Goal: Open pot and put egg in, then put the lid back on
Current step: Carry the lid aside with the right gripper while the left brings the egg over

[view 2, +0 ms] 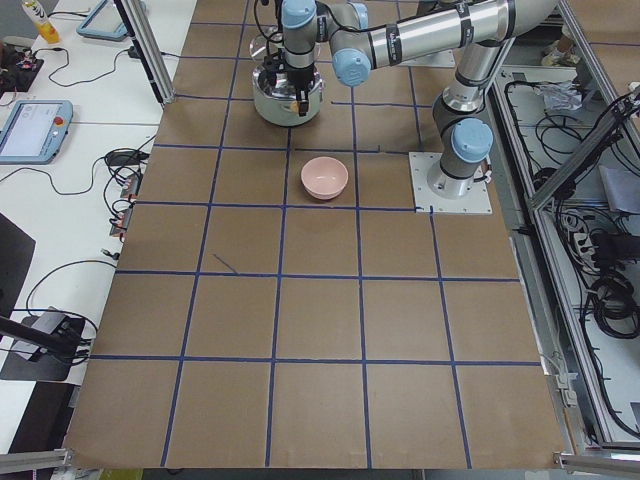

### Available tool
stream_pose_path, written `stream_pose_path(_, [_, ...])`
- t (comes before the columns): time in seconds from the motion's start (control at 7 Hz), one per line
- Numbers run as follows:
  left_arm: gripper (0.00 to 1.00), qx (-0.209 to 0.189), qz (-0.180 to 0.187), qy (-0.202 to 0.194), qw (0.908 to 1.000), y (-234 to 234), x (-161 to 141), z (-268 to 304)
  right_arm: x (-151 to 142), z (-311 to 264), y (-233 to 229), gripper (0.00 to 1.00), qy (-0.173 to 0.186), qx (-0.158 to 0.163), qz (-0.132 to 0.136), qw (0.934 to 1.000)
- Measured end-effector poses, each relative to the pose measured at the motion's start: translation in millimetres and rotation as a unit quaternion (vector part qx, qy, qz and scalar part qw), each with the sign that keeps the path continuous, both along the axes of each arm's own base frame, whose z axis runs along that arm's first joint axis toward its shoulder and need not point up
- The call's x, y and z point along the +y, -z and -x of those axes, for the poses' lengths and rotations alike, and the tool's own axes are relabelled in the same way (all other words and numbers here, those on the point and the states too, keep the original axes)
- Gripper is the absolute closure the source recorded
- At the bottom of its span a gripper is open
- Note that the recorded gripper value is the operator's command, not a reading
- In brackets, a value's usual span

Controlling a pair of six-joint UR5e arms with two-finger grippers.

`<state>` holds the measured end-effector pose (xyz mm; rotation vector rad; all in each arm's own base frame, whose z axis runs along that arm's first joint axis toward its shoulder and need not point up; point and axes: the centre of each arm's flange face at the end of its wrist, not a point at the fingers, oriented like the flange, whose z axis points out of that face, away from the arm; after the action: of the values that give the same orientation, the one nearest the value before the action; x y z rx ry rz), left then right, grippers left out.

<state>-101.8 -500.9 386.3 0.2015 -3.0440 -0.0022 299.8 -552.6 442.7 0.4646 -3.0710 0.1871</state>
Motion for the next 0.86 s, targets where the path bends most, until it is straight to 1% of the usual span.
stream_pose_path(0.14, [0.84, 0.000, 0.009, 0.020, 0.9998, -0.7, -0.8, 23.1, -3.6, 40.1, -16.1, 0.97, 0.029, 0.007, -0.018, 0.9994])
stream_pose_path(0.29, [0.84, -0.001, 0.022, 0.038, 0.9990, -1.8, -3.9, 49.4, -2.9, 75.3, -27.3, 0.97, 0.050, 0.011, -0.035, 0.9981])
stream_pose_path(0.43, [0.84, -0.002, 0.035, 0.050, 0.9982, -2.5, -11.5, 77.2, -1.8, 105.1, -34.9, 0.96, 0.058, 0.013, -0.047, 0.9971])
stream_pose_path(0.57, [0.84, -0.002, 0.045, 0.062, 0.9970, -2.7, -20.6, 105.1, -2.6, 124.7, -38.8, 0.96, 0.061, 0.014, -0.055, 0.9965])
stream_pose_path(0.71, [0.84, -0.002, 0.050, 0.078, 0.9958, 3.4, -28.7, 130.9, -4.3, 137.7, -41.9, 0.96, 0.057, 0.015, -0.059, 0.9965])
stream_pose_path(0.86, [0.84, -0.002, 0.053, 0.084, 0.9951, 15.1, -36.2, 148.8, -6.5, 147.8, -43.8, 0.96, 0.051, 0.015, -0.060, 0.9968])
